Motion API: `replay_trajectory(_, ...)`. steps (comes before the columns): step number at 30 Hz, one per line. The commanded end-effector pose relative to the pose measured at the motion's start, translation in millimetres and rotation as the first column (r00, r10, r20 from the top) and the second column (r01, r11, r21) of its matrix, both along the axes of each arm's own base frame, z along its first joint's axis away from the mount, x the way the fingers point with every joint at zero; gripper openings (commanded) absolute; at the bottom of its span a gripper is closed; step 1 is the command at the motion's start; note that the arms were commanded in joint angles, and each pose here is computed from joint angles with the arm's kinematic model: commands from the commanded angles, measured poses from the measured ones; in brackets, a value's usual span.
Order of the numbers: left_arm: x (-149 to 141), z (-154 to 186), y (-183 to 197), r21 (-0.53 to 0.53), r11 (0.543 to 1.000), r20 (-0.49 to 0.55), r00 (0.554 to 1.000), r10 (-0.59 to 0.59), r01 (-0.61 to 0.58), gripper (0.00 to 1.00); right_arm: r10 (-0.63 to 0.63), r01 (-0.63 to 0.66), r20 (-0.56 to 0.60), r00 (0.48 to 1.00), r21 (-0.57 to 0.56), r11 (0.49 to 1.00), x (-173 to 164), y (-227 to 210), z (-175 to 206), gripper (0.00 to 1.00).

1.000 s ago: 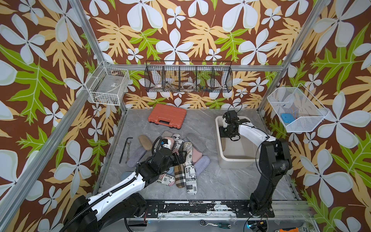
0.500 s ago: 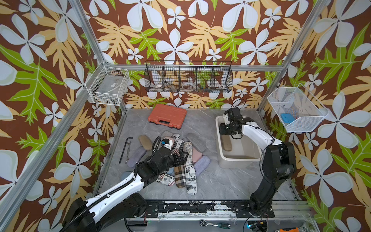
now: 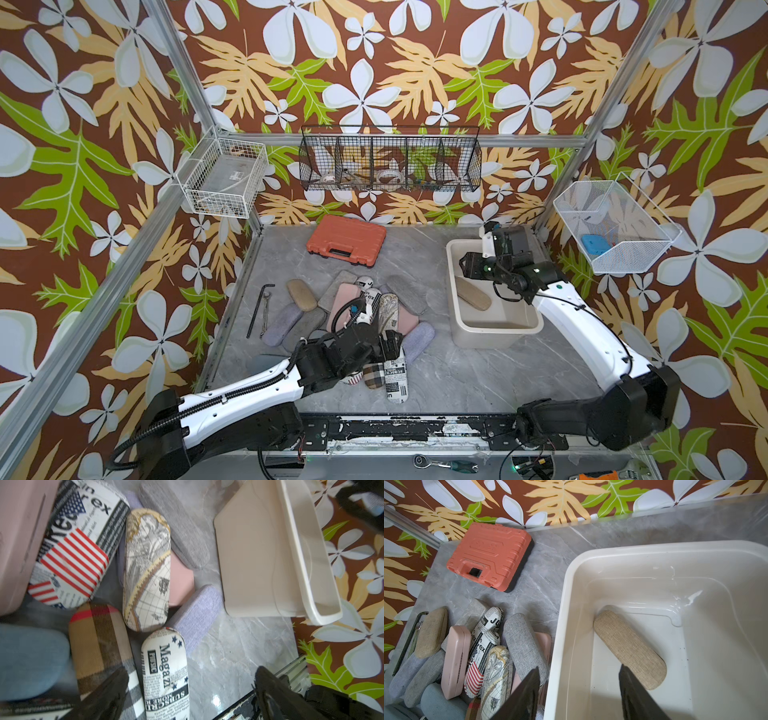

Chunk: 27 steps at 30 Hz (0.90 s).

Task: Put the glasses cases into the storage boxes
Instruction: Pick up the glasses case.

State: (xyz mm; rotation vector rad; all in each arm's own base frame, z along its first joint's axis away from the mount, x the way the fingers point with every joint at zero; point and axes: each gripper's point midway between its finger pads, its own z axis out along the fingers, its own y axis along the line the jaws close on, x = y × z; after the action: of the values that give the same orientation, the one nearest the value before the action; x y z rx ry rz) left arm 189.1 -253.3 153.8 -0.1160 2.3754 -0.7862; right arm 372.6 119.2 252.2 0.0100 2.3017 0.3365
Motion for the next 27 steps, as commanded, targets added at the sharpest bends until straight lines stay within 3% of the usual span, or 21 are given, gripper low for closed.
replay_trajectory(1, -11.0, -18.3, 7.8, 0.080, 0.989, -0.018, 0.992, 0.128, -0.126, 0.98, -0.011, 0.011, 0.020, 1.000, -0.024, 1.000, -19.3, -3.2, 2.3, 0.61)
replay_trajectory(4, -33.2, -37.8, -11.2, 0.124, 0.987, -0.062, 0.992, 0.112, -0.104, 1.00, -0.040, 0.040, 0.010, 0.999, -0.001, 0.999, -38.9, -8.9, -2.8, 0.61)
replay_trajectory(10, -63.2, -63.3, -47.2, 0.190, 0.979, -0.098, 0.991, 0.091, -0.071, 1.00, 0.031, -0.031, 0.000, 1.000, 0.055, 0.998, -71.2, -3.4, -6.4, 0.67)
replay_trajectory(17, -73.0, -87.8, -46.1, 0.299, 0.938, -0.093, 0.974, 0.209, -0.173, 0.98, 0.083, -0.083, -0.008, 0.996, 0.063, 0.995, -88.9, -1.5, -11.8, 0.69)
replay_trajectory(27, -92.9, -85.6, -50.7, 0.300, 0.935, -0.092, 0.970, 0.225, -0.189, 0.97, 0.119, -0.118, -0.010, 0.993, 0.067, 0.991, -98.7, 0.6, -23.8, 0.69)
